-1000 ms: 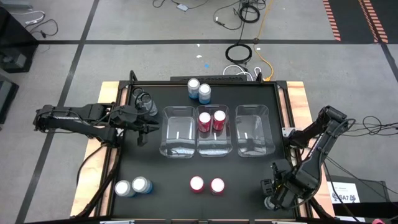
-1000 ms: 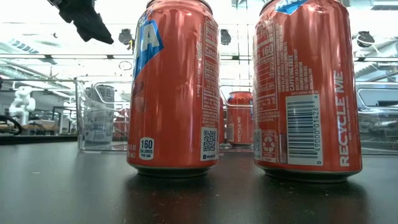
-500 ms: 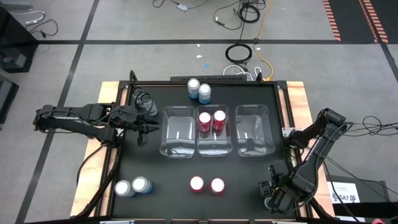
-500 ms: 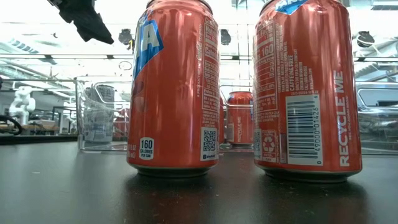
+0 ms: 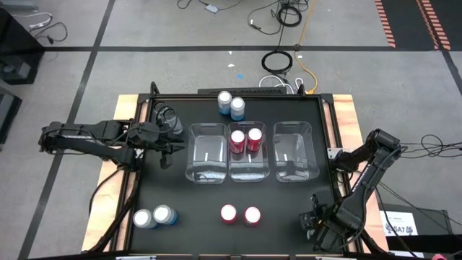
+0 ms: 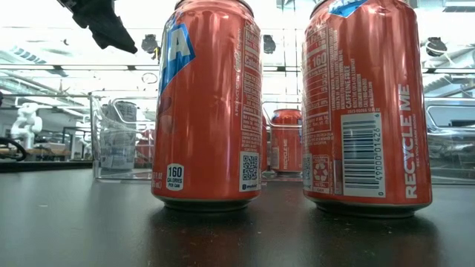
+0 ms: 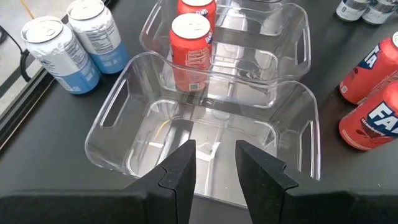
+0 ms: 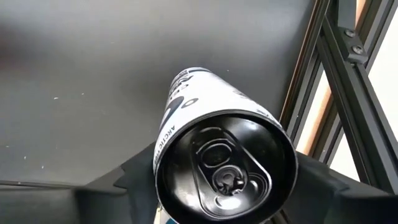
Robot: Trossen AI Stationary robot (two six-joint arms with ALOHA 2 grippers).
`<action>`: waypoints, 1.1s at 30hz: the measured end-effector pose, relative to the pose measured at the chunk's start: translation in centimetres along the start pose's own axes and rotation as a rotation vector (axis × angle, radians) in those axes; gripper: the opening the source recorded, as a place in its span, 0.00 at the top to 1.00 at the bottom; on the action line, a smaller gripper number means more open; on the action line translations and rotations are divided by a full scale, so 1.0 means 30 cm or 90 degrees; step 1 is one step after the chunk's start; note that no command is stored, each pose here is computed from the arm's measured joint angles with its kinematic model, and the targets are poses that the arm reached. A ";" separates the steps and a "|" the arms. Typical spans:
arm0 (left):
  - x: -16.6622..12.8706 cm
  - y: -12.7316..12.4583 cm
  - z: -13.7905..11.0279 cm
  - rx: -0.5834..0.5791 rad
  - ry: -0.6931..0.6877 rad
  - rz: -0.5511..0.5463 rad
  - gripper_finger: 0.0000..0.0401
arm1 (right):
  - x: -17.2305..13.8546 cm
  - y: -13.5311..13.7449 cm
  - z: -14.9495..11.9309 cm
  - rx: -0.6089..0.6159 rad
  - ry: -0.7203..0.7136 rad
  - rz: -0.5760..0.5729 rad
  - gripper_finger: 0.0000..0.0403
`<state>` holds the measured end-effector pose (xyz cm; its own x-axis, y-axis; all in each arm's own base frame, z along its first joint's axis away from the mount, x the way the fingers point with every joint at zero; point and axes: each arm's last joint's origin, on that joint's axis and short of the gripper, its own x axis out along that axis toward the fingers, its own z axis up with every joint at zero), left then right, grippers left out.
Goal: Sort soda cans
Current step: Put the white-blue soda can into the right transparent bin
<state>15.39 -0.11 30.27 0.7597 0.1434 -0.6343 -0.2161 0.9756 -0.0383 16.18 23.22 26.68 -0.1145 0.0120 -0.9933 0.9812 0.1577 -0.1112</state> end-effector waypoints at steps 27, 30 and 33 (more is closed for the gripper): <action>0.000 0.001 0.000 0.033 -0.001 0.008 0.69 | -0.234 -0.123 0.287 0.083 -0.226 0.295 0.39; 0.000 0.002 0.000 0.034 -0.001 0.014 0.69 | -0.245 -0.126 0.358 0.088 -0.244 0.297 0.39; 0.000 0.002 0.000 0.034 -0.002 0.016 0.69 | -0.261 -0.119 0.410 0.089 -0.265 0.305 0.39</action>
<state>15.37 -0.03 30.27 0.7565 0.1686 -0.6319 -0.2022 0.9792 0.0192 15.49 10.41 34.49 0.3832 -0.3384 -0.8594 0.9228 0.0991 0.3724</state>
